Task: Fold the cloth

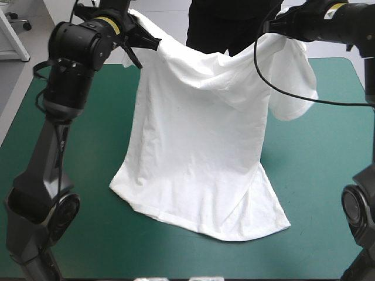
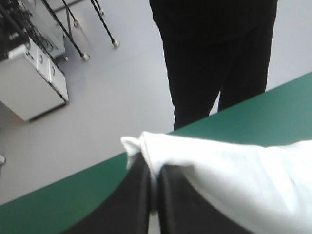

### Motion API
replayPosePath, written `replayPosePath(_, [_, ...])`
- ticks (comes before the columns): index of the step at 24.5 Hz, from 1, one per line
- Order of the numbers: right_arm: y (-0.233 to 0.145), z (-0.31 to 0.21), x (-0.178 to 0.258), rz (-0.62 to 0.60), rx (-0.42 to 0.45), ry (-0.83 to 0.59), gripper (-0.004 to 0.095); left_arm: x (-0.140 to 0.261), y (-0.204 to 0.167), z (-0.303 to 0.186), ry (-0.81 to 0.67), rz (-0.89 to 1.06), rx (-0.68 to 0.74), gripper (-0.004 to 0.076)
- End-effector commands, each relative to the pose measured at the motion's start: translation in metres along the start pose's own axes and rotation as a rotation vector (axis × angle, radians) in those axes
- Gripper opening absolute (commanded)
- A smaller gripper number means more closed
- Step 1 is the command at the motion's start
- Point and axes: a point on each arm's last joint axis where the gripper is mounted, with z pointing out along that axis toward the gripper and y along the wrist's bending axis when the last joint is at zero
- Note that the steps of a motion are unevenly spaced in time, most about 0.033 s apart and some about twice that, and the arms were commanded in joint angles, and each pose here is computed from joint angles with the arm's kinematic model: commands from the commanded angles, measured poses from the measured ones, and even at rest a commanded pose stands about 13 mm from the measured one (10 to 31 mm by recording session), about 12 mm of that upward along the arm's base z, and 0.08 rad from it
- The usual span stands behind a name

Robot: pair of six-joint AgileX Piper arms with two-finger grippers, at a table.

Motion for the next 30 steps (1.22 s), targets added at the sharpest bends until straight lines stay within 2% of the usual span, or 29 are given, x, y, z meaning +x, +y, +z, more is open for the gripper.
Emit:
replayPosePath(1, [-0.005,0.017,-0.003,0.019,0.003,-0.038,-0.0017,0.001,0.014,0.016,-0.042,-0.057,-0.003,-0.0009])
replayPosePath(5, [-0.023,0.082,0.019,0.052,0.011,0.09,-0.0017,0.031,0.012,0.075,0.073,-0.1,0.042,-0.0009])
replayPosePath(11, [-0.045,0.154,0.054,0.078,0.041,0.232,-0.0017,0.066,-0.001,0.134,0.18,-0.1,0.065,-0.0009])
replayPosePath(18, [-0.061,0.201,0.086,0.11,0.081,0.339,-0.0016,0.098,-0.017,0.177,0.267,-0.1,0.091,-0.0009])
replayPosePath(20, [-0.066,0.207,0.091,0.127,0.118,0.354,0.0023,0.109,-0.023,0.189,0.299,-0.107,0.108,-0.0008])
replayPosePath(21, [-0.068,0.211,0.096,0.129,0.124,0.375,0.0097,0.115,-0.026,0.194,0.328,-0.105,0.112,0.0001])
replayPosePath(23, [-0.069,0.217,0.104,0.121,0.116,0.425,0.028,0.121,-0.029,0.197,0.366,-0.106,0.134,0.0106])
replayPosePath(25, [-0.068,0.219,0.105,0.157,0.102,0.426,0.0517,0.118,-0.034,0.193,0.365,-0.158,0.195,0.0328])
replayPosePath(26, [-0.067,0.217,0.104,0.177,0.101,0.423,0.0579,0.115,-0.033,0.188,0.372,-0.175,0.206,0.0447])
replayPosePath(28, [-0.064,0.212,0.1,0.228,0.099,0.419,0.0594,0.107,-0.032,0.176,0.374,-0.206,0.231,0.0562])
replayPosePath(29, [-0.061,0.206,0.095,0.233,0.084,0.403,0.059,0.101,-0.029,0.167,0.372,-0.211,0.234,0.0591])
replayPosePath(30, [-0.055,0.196,0.087,0.243,0.053,0.379,0.0581,0.092,-0.026,0.153,0.359,-0.212,0.236,0.0586])
